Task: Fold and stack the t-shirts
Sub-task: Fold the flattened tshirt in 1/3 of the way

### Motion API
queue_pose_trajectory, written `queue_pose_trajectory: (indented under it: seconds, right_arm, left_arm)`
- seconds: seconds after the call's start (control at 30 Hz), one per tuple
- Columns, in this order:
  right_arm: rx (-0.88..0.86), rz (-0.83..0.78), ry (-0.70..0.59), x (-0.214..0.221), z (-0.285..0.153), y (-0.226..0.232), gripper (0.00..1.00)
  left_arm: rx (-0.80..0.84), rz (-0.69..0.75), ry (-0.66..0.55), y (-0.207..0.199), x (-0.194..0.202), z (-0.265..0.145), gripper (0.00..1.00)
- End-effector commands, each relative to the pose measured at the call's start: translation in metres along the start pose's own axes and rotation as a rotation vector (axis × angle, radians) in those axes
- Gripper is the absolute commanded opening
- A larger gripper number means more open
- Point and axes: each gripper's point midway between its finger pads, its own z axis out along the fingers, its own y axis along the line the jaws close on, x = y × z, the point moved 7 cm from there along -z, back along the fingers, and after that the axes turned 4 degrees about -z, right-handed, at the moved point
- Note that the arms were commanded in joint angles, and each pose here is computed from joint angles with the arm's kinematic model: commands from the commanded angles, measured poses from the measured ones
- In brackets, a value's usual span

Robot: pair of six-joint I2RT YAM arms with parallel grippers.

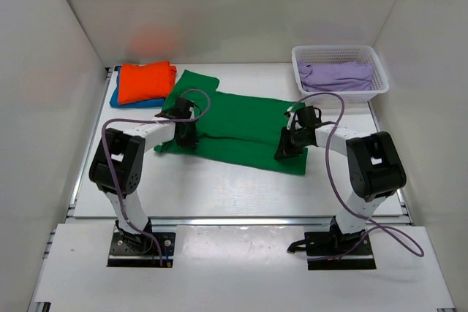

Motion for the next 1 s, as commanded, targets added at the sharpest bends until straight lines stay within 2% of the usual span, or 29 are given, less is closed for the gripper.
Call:
queue_pose_trajectory:
  seconds: [0.0,0.17,0.3,0.43,0.53,0.67,0.73,0.77,0.83,0.97]
  right_arm:
    - [0.055,0.041,0.097,0.033,-0.006,-0.009,0.00]
    - [0.056,0.069,0.123,0.051,-0.020,-0.010,0.00]
    - [0.041,0.086,0.162,0.071,-0.029,-0.003,0.01]
    - [0.061,0.091,0.235,0.098,-0.034,-0.001,0.00]
    - [0.066,0.099,0.237,0.109,-0.040,-0.001,0.01]
    - [0.057,0.100,0.248,0.121,-0.050,0.008,0.01]
    - [0.050,0.089,0.202,0.119,-0.057,0.015,0.01]
    - [0.048,0.084,0.177,0.119,-0.062,0.016,0.00]
    - [0.039,0.067,0.092,0.101,-0.071,0.021,0.00]
    - [0.016,0.018,-0.091,0.062,-0.093,0.018,0.08]
  left_arm:
    - [-0.054,0.028,0.157,0.007,0.052,-0.007,0.16]
    - [-0.041,0.029,0.211,0.012,0.076,-0.027,0.15]
    - [-0.016,0.019,0.200,0.021,0.099,-0.045,0.15]
    - [0.006,0.022,0.198,0.030,0.120,-0.062,0.10]
    - [0.029,0.026,0.201,0.034,0.129,-0.074,0.06]
    - [0.065,0.008,0.153,0.036,0.126,-0.092,0.13]
    - [0.110,-0.015,0.119,0.033,0.115,-0.103,0.26]
    - [0.139,-0.022,0.084,0.030,0.109,-0.111,0.27]
    - [0.260,-0.030,0.033,0.017,0.093,-0.128,0.22]
    - [0.444,-0.035,-0.149,-0.004,0.054,-0.163,0.19]
